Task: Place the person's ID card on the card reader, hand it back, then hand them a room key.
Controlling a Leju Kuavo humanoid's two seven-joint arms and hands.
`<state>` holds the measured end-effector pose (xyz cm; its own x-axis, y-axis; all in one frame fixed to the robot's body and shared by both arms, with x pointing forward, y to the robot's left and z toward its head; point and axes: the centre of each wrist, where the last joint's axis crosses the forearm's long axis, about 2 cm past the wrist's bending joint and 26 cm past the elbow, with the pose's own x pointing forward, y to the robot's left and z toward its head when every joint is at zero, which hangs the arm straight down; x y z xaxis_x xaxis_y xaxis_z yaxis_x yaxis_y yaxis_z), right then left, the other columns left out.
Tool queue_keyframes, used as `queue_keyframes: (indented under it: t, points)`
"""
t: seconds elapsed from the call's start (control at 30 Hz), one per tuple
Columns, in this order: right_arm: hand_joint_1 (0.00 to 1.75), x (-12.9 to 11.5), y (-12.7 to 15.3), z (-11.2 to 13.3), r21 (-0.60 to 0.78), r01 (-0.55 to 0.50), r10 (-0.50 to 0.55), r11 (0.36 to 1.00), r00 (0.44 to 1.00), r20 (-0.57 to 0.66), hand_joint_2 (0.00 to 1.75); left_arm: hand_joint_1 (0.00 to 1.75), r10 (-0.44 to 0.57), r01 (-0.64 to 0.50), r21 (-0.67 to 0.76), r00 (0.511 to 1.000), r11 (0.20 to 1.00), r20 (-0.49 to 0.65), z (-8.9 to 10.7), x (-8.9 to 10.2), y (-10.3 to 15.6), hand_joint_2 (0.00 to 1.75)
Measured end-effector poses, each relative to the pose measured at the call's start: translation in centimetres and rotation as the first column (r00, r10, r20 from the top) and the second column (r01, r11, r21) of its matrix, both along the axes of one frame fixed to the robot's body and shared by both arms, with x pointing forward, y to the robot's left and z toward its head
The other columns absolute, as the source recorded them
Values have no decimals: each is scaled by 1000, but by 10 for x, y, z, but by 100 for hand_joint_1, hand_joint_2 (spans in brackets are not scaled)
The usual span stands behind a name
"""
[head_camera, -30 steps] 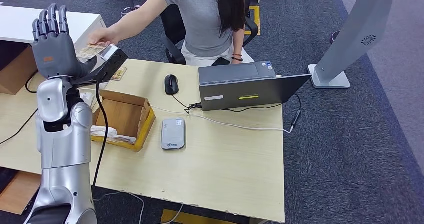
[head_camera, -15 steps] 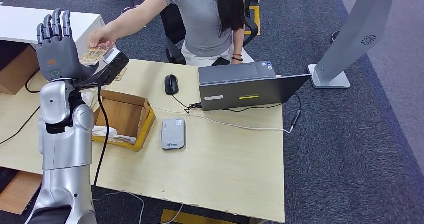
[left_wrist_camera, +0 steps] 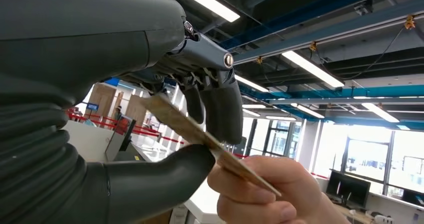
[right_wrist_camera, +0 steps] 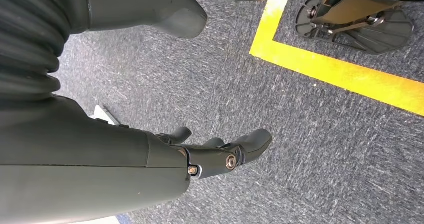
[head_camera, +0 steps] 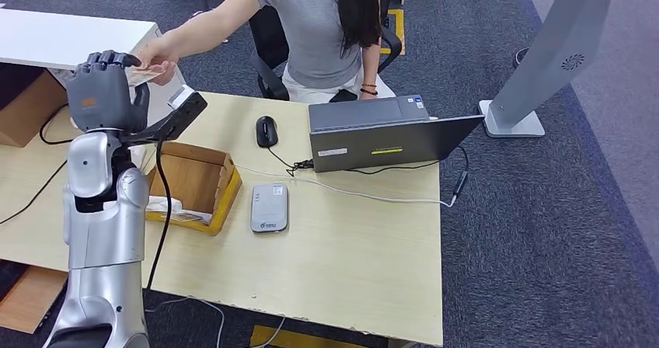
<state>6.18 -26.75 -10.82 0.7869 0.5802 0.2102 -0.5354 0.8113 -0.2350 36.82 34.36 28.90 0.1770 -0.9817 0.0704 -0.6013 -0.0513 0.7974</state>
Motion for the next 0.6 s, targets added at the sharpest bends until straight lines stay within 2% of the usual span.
queue_keyframes:
  t: [0.6]
  points:
    - [0, -1, -1, 0, -5, -1, 1, 1000, 1000, -2, 175, 175, -54, 54, -1, 998, 999, -24, -15, -5, -3, 175]
